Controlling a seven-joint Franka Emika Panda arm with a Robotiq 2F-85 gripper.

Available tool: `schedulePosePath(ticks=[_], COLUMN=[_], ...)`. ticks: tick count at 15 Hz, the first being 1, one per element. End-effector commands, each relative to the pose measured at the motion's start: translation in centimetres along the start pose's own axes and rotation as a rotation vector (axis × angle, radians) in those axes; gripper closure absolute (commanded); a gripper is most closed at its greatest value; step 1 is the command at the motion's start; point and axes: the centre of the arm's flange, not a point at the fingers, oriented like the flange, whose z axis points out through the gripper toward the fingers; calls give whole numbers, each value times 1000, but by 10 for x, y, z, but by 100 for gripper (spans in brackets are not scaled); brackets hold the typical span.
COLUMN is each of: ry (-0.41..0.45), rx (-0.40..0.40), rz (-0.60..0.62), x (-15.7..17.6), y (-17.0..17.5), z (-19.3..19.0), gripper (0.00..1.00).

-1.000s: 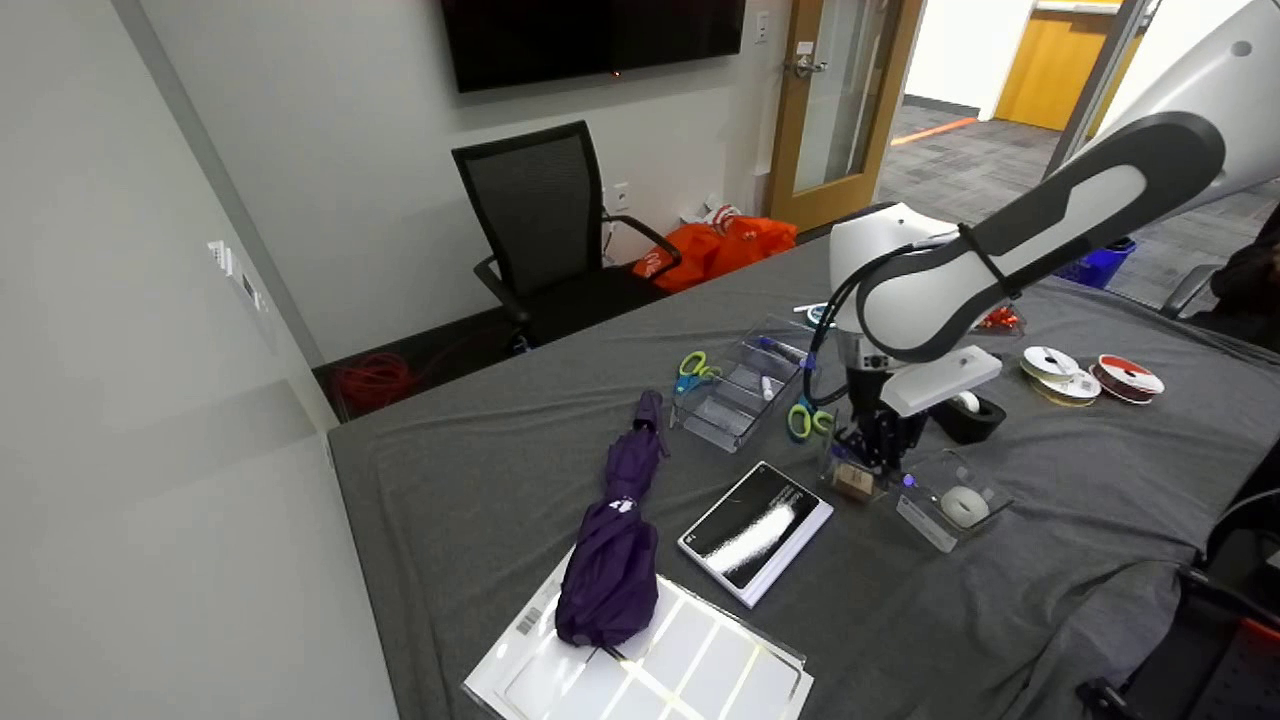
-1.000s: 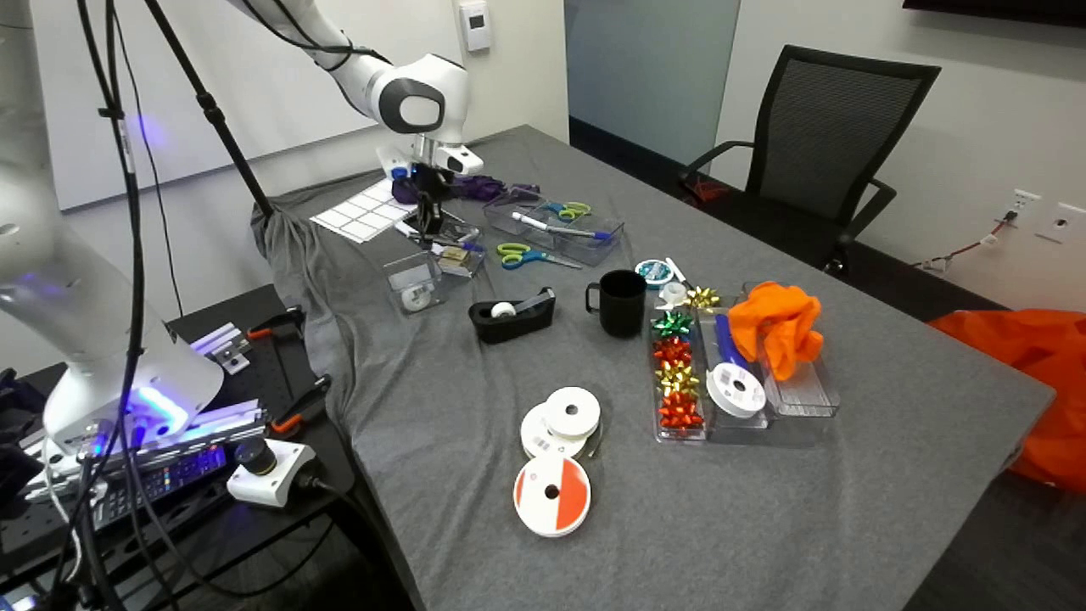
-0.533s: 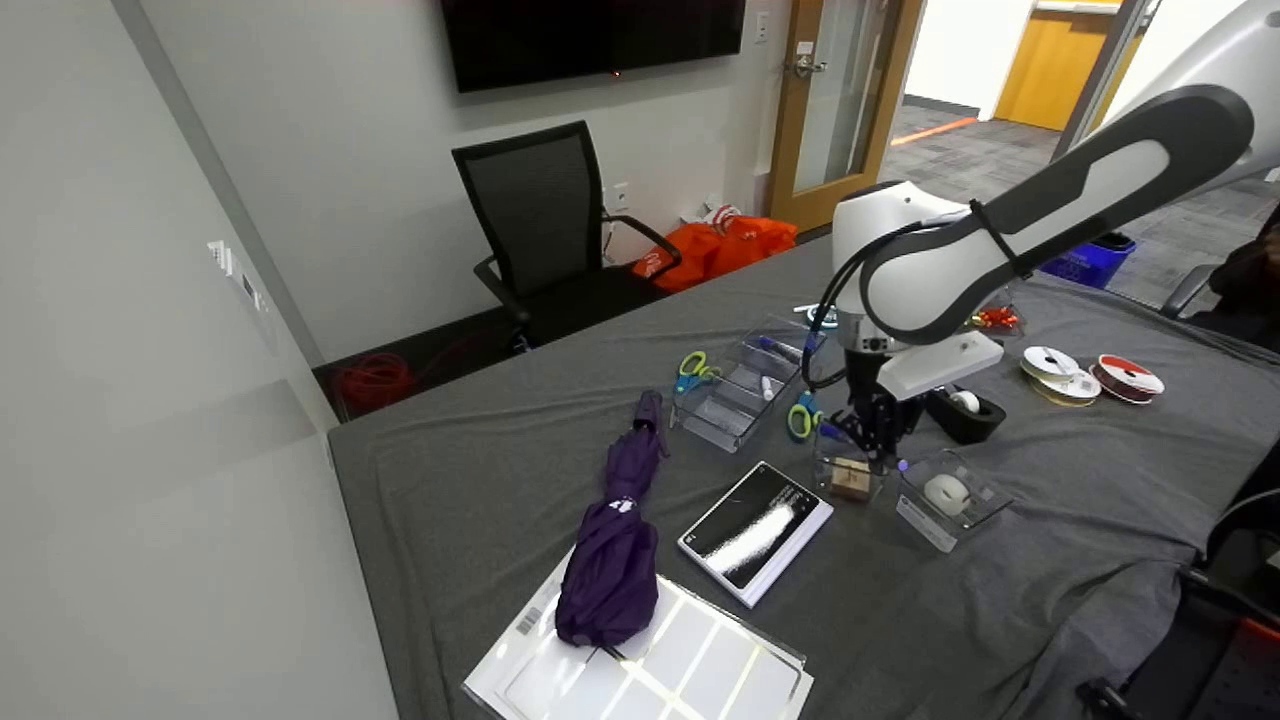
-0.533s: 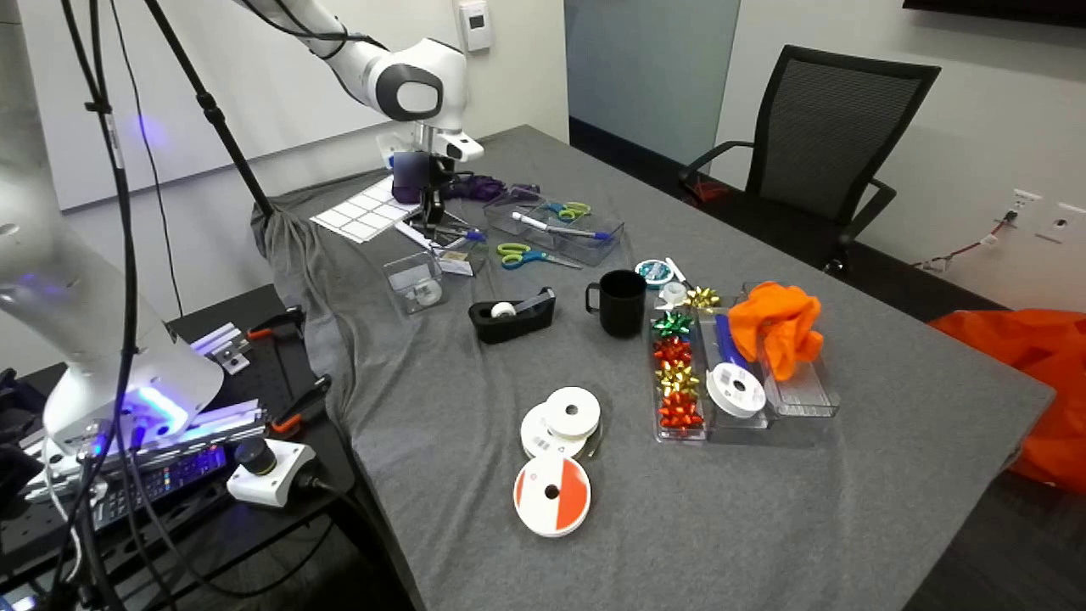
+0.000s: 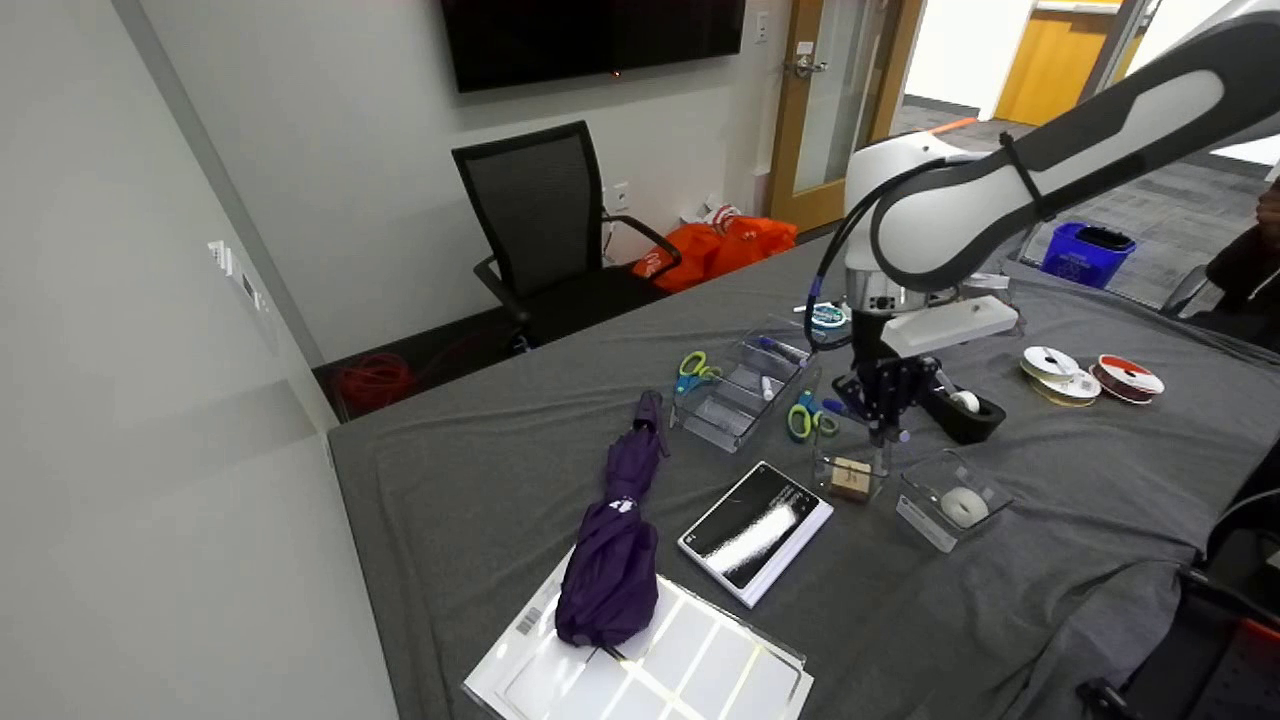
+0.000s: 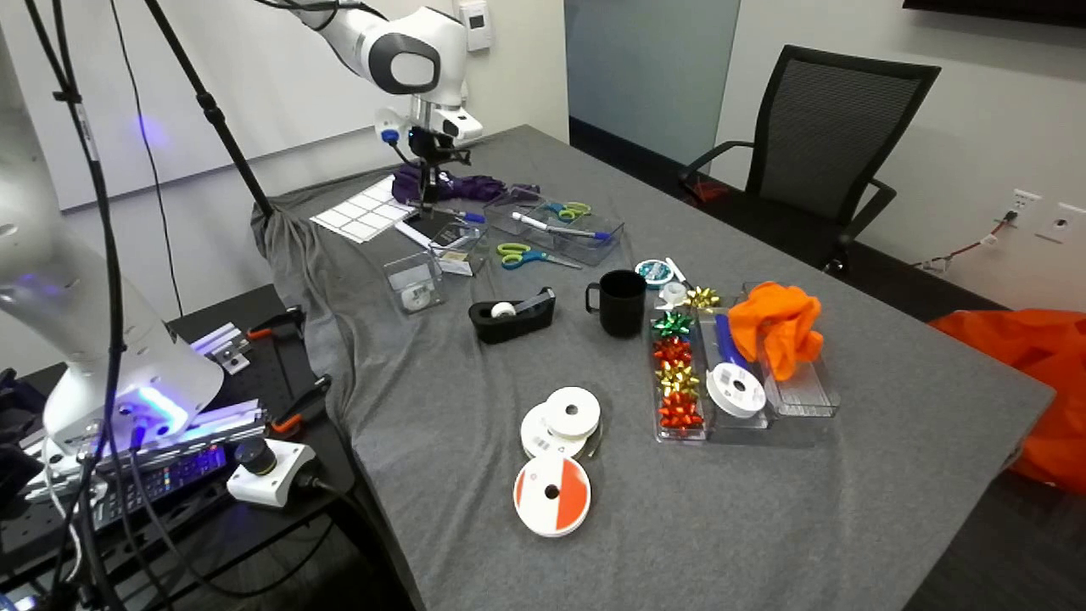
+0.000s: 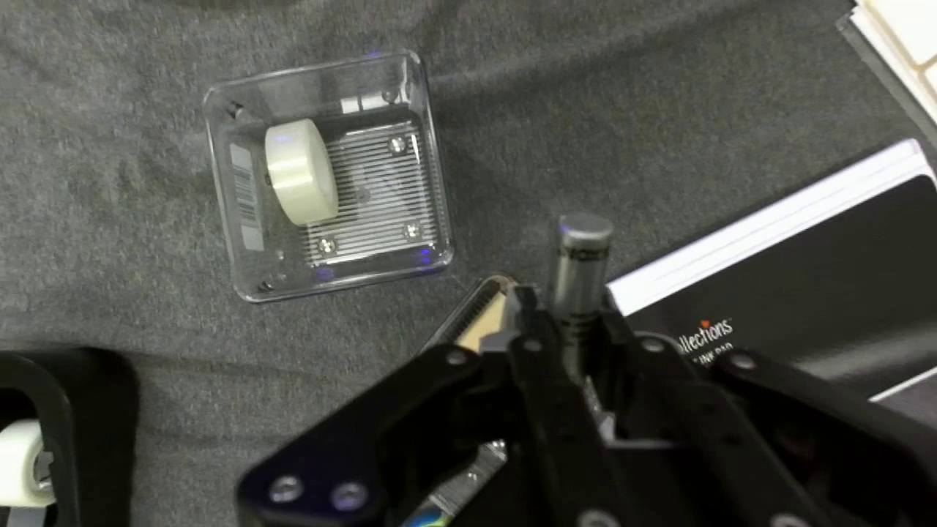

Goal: Take the marker out of the clear box and put it into the object with three compartments

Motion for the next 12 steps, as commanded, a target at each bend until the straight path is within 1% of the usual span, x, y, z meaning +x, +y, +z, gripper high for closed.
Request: schedulePosePath(ticks=[1,4,7,10,12], ry=[19,51,66,63,37], rx=[83,147,190,236,252], rz=[63,136,236,357,442], x=[3,27,58,95,121], y=[9,10,10,17,24], z=[-36,-57,-74,-92,-98], gripper=[96,96,96,96,96])
